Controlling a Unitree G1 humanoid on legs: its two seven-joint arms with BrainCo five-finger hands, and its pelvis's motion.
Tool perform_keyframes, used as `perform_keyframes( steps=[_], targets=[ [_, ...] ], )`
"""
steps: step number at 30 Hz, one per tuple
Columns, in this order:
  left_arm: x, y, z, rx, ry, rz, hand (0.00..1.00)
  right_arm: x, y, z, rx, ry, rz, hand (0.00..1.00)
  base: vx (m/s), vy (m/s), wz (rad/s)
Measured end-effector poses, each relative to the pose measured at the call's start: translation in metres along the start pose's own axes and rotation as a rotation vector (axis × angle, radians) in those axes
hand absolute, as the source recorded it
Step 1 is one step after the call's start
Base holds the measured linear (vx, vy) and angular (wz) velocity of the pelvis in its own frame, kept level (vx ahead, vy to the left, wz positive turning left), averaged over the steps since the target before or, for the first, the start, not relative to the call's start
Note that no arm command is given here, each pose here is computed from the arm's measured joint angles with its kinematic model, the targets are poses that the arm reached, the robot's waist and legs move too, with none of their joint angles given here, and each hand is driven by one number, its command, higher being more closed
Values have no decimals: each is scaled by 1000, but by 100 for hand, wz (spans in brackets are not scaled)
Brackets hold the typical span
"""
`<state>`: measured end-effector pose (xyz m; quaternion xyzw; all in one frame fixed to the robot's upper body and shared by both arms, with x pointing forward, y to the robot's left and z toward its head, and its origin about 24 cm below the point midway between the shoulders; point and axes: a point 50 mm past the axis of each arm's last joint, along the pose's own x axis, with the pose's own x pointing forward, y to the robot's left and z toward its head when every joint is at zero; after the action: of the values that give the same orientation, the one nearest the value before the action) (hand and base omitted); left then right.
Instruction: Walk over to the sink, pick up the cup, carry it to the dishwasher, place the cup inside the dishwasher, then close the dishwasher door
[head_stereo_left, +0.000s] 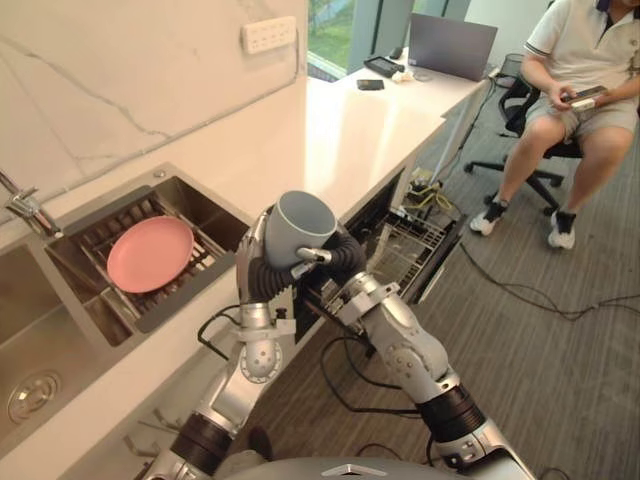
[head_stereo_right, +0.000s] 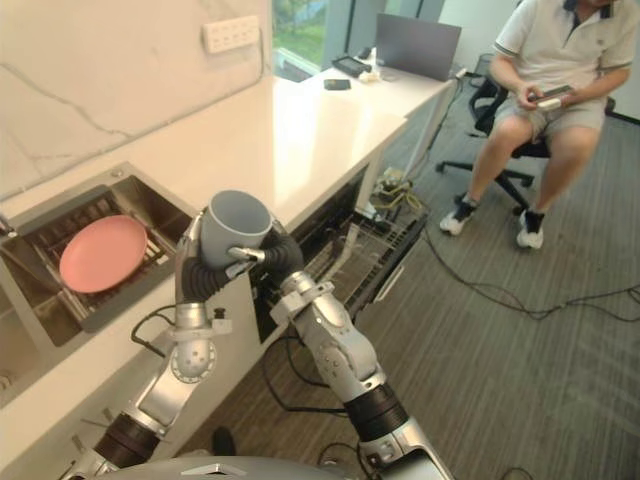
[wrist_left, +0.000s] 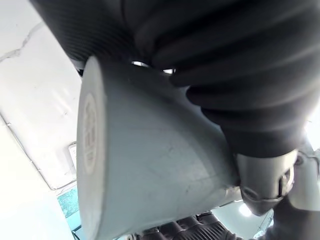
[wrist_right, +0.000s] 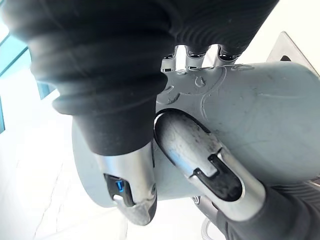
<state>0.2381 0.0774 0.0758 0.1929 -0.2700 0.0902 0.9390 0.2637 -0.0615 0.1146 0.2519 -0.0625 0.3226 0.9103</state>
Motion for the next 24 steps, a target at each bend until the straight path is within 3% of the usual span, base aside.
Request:
perform_keyframes(
  steps=[12, 17, 21, 24],
  targets=[
    [6, 9, 6, 9, -52, 10, 100, 5, 7, 3, 91, -37, 37, 100, 1, 1, 3],
    [35, 63, 24, 80, -164, 0, 100, 33, 41, 20, 24, -155, 106, 100, 23, 13, 7],
    [42, 85, 29, 109, -195, 10, 100, 37, 50, 21, 59, -174, 127, 100, 14, 7, 3],
    [45, 110, 35, 105, -229, 95, 100, 37, 48, 20, 67, -166, 127, 100, 8, 2, 1]
  ],
)
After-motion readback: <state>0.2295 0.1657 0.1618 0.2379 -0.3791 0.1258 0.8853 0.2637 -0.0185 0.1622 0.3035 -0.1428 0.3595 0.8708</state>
